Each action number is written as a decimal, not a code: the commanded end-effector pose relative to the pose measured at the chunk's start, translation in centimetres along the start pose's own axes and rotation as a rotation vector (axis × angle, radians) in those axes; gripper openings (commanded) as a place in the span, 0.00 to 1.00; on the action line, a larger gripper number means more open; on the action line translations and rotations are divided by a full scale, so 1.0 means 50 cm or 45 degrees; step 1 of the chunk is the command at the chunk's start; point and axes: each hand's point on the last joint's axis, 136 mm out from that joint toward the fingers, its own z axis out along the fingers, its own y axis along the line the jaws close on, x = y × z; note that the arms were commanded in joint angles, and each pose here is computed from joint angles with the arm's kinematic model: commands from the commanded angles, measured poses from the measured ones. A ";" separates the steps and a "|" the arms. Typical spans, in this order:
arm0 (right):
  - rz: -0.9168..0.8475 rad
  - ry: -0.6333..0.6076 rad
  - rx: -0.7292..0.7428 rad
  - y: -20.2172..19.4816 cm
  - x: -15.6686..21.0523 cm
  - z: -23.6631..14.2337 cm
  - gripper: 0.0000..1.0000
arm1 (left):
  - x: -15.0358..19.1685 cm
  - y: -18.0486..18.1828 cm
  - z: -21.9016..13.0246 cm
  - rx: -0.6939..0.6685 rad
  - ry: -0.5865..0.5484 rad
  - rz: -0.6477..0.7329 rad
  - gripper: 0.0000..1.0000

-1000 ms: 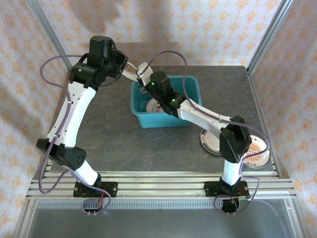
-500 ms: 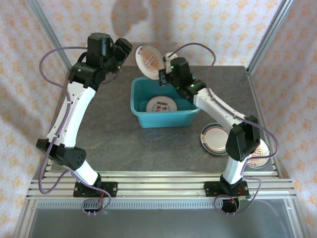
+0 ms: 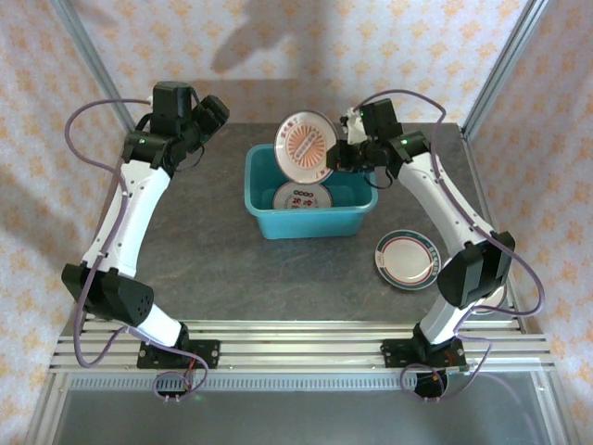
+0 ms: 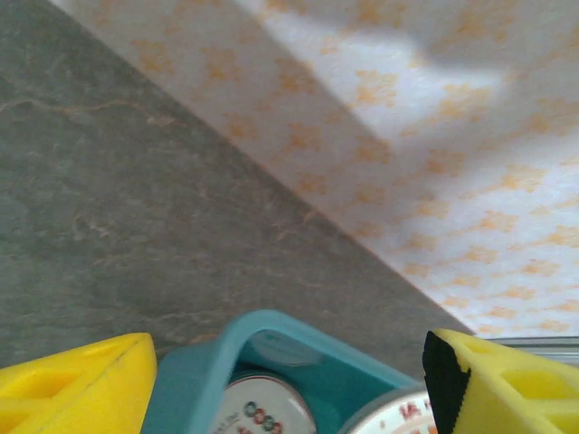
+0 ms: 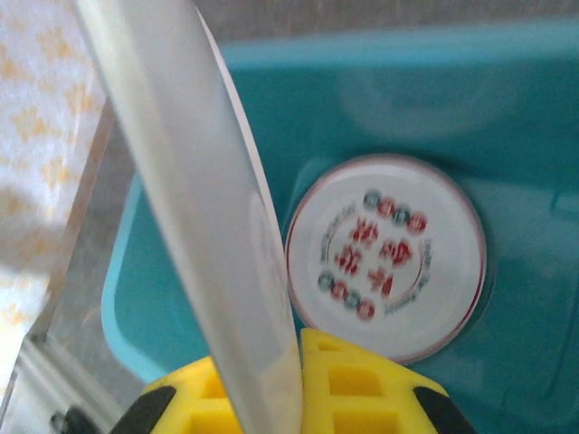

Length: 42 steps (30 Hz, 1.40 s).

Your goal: Place the plates into the plastic bin on the countertop

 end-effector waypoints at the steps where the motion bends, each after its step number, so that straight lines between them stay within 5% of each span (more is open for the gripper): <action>1: 0.099 0.173 -0.060 0.000 0.062 0.018 0.01 | 0.003 -0.004 -0.006 0.040 0.008 0.083 0.77; 12: 0.279 0.405 0.020 -0.080 0.125 0.132 0.01 | 0.056 0.053 0.051 -0.048 0.147 0.186 0.77; 28: 0.415 0.602 0.217 -0.180 0.195 0.200 0.05 | 0.155 0.085 0.132 -0.033 0.440 0.228 0.77; 42: 0.374 0.496 0.317 -0.181 0.152 0.155 0.46 | 0.211 0.098 0.139 0.003 0.599 0.281 0.77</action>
